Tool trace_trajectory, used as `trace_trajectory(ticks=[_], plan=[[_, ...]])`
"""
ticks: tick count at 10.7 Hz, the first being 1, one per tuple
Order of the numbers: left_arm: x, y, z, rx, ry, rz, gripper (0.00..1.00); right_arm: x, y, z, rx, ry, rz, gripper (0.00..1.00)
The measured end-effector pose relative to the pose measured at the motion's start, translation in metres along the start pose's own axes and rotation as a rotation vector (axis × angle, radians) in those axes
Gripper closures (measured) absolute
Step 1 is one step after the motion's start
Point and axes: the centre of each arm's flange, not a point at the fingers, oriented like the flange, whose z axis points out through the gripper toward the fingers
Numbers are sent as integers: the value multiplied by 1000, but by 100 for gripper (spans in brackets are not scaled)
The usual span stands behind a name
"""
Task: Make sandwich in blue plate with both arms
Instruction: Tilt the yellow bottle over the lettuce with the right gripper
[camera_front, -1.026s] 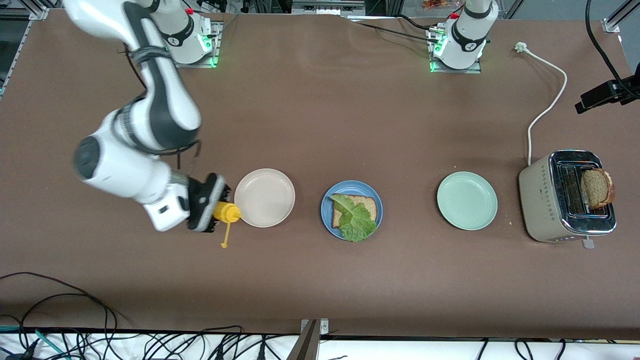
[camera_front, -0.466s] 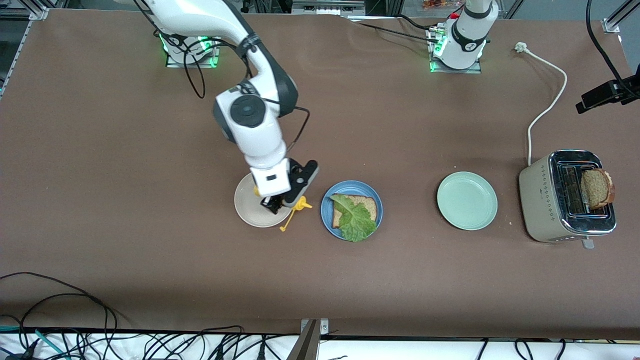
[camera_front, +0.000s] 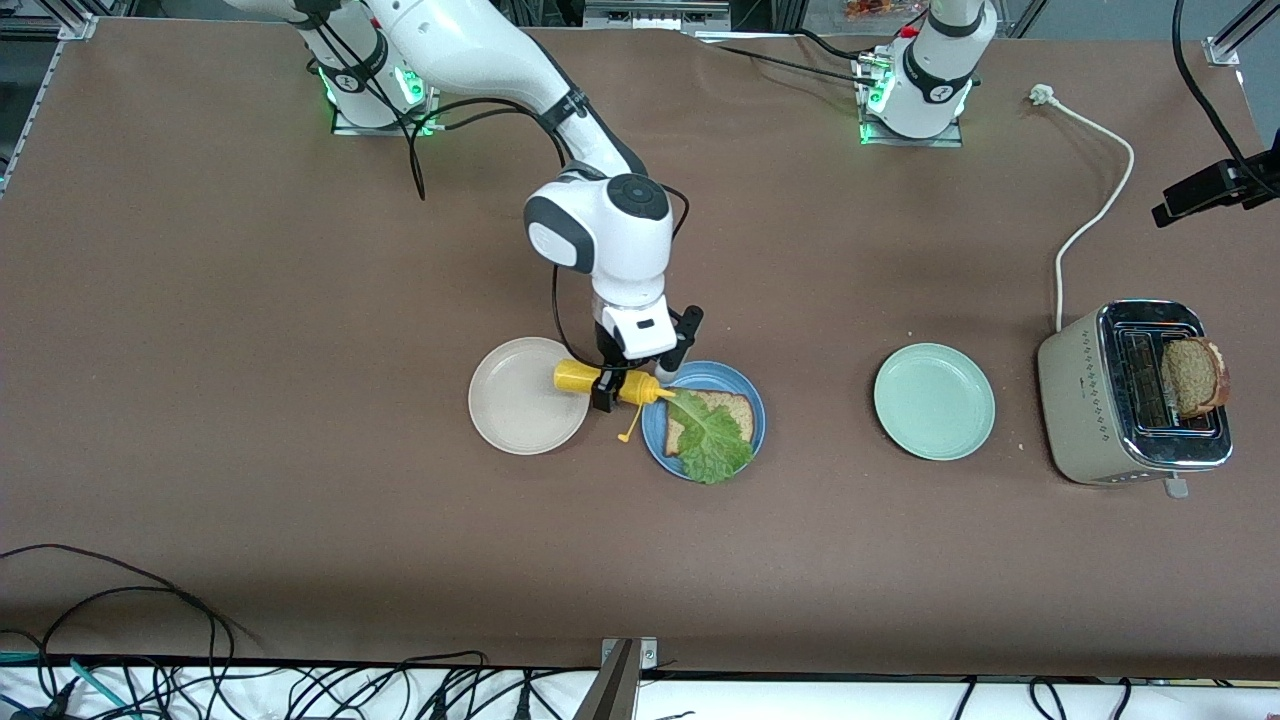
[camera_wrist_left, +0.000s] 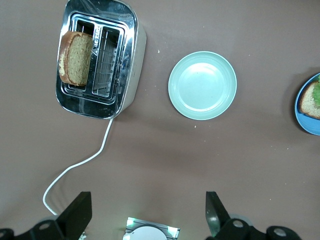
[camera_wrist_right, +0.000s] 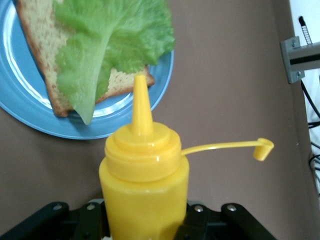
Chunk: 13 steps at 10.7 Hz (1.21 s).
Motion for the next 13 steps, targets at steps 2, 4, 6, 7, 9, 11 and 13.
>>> trace_trajectory(ticks=[2, 4, 6, 7, 9, 11, 13], plan=[[0, 0, 0, 0, 0, 0, 0, 3, -23, 21, -78, -37, -109, 69], [0, 0, 0, 0, 0, 0, 0, 2, -34, 36, -151, -66, -206, 71], [0, 0, 0, 0, 0, 0, 0, 2, -40, 42, -224, -88, -294, 74], [0, 0, 0, 0, 0, -1, 0, 3, -42, 40, -254, -101, -326, 80], [0, -1, 0, 0, 0, -2, 0, 7, -50, 36, -298, -116, -373, 85], [0, -2, 0, -1, 0, -4, 0, 8, -52, 35, -336, -131, -412, 89], [1, -7, 0, -2, 0, -13, 0, 8, -59, 39, -390, -161, -474, 89]])
